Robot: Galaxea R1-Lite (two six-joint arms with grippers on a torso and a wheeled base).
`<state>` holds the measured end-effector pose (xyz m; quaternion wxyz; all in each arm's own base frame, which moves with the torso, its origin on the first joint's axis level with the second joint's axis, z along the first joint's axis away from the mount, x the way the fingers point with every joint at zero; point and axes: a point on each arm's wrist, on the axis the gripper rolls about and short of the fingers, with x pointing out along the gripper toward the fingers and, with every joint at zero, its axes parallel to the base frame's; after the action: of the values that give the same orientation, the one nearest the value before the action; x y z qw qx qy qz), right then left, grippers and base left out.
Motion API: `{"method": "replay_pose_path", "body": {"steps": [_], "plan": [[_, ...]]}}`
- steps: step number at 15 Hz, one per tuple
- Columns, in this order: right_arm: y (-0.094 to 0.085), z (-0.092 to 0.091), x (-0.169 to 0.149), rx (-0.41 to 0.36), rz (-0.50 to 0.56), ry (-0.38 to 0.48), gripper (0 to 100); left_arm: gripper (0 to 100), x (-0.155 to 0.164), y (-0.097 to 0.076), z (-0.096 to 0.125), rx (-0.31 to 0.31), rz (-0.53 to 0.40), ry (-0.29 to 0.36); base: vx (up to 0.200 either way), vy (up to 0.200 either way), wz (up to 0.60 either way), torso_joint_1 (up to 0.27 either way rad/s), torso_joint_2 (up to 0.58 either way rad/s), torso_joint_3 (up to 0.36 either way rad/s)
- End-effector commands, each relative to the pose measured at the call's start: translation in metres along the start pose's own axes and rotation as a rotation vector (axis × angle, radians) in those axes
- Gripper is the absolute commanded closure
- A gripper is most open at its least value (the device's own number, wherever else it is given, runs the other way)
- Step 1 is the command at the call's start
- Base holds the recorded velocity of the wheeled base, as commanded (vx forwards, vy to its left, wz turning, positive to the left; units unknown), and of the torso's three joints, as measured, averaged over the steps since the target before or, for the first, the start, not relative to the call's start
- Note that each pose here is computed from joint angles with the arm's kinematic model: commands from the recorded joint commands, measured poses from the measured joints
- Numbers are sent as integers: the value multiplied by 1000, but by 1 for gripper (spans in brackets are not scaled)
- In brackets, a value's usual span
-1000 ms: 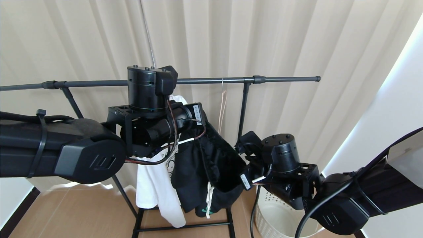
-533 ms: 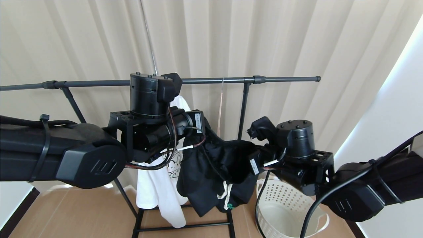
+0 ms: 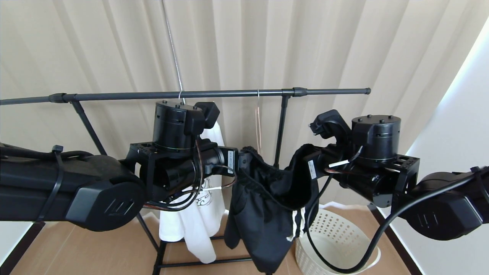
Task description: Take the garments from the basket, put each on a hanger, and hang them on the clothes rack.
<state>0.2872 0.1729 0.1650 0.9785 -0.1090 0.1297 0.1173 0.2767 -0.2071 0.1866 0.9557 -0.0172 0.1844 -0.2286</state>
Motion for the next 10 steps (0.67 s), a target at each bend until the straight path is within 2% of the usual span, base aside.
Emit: {"method": "replay_pose_path", "body": {"steps": [1,3,4,5,6,7,10], "plan": [[-14,9,-3,16,-34,-30,100,0,-2,1,0,-1,-10,4,0,0,0,0,0,0],[-32,16,1,32,-86,-46,100,0,-13,5,2,8,-96,52,0,0,0,0,0,0],[-38,18,2,38,-103,-49,100,0,-22,11,5,-7,-185,87,0,0,0,0,0,0],[-38,17,4,37,-104,-46,100,0,-33,20,11,-36,-296,116,0,0,0,0,0,0],[-38,16,5,36,-104,-43,100,0,-41,29,16,-65,-367,131,0,0,0,0,0,0],[-38,16,6,36,-104,-42,100,0,-43,33,17,-86,-397,145,0,0,0,0,0,0],[-39,18,2,37,-106,-50,100,0,-41,35,17,-88,-389,148,0,0,0,0,0,0]]}}
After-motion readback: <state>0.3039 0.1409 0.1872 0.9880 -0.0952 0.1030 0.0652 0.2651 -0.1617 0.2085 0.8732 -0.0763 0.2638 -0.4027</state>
